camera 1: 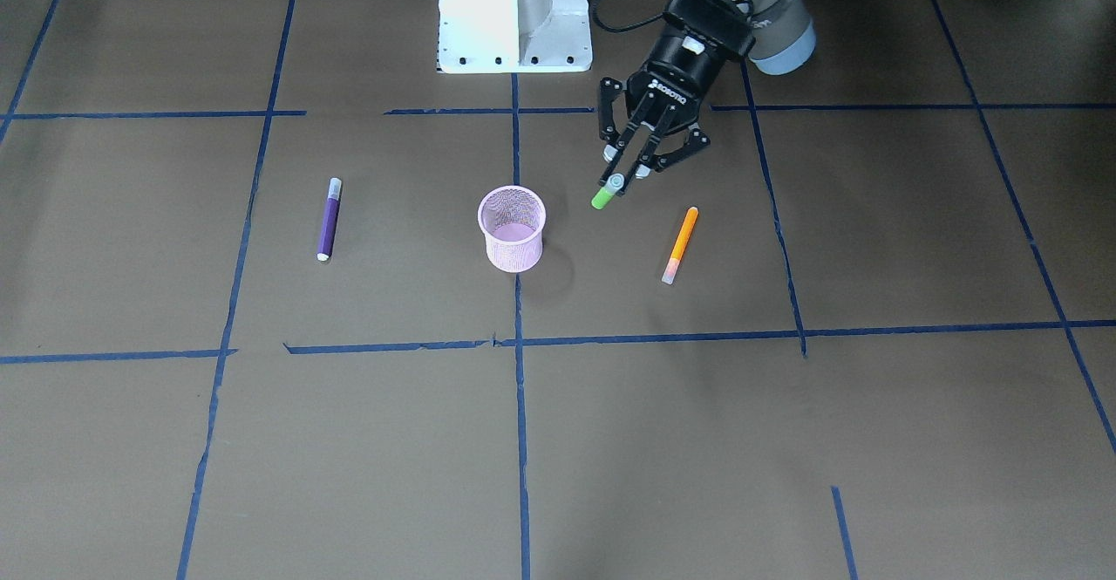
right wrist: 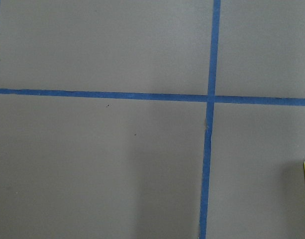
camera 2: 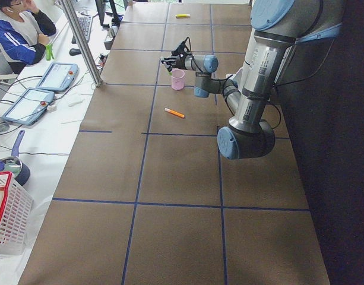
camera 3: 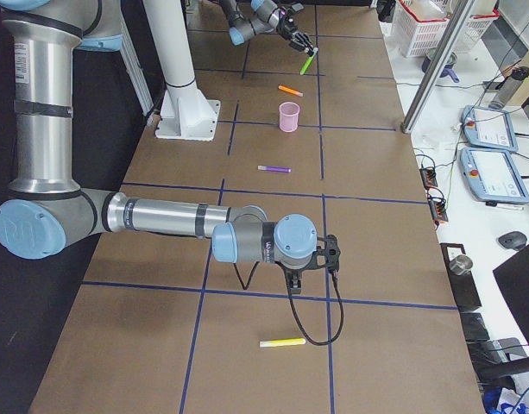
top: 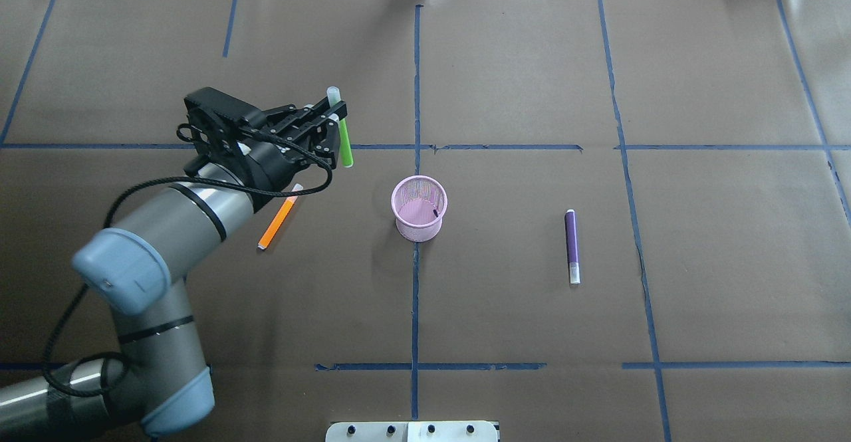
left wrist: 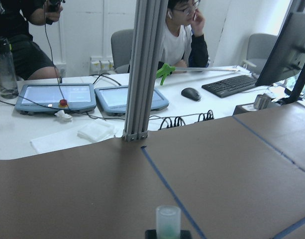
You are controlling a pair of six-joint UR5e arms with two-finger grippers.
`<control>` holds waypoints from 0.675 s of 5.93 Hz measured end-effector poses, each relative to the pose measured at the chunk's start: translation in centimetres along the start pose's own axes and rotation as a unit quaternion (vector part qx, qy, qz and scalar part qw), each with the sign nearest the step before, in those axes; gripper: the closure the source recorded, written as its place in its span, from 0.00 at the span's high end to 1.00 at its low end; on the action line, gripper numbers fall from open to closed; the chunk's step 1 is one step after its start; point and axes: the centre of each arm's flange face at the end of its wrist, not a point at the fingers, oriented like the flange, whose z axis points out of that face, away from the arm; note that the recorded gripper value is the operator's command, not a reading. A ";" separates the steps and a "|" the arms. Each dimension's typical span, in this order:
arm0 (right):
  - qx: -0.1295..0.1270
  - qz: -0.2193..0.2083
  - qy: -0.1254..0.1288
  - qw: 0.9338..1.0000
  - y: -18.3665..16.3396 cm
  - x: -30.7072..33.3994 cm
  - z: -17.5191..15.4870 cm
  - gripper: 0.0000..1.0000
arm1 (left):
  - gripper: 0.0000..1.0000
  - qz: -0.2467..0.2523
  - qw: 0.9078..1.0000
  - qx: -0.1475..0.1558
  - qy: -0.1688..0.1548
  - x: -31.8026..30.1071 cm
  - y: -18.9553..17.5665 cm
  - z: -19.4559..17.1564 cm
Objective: Collect pens into pen holder
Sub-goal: 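Lift the green highlighter and carry it over the pink pen cup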
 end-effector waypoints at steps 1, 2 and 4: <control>0.000 0.000 0.000 1.000 -0.1 0.0 0.0 1.00 | 0.00 -0.004 1.000 0.012 -0.003 2.2 1.6 0.3; 0.000 0.000 0.000 1.000 -0.1 0.0 0.0 1.00 | 0.00 -0.010 1.000 0.014 0.002 4.0 2.5 0.4; -0.002 0.001 0.001 1.000 -0.2 0.0 0.1 1.00 | 0.00 -0.011 1.000 0.009 0.006 6.4 3.8 2.3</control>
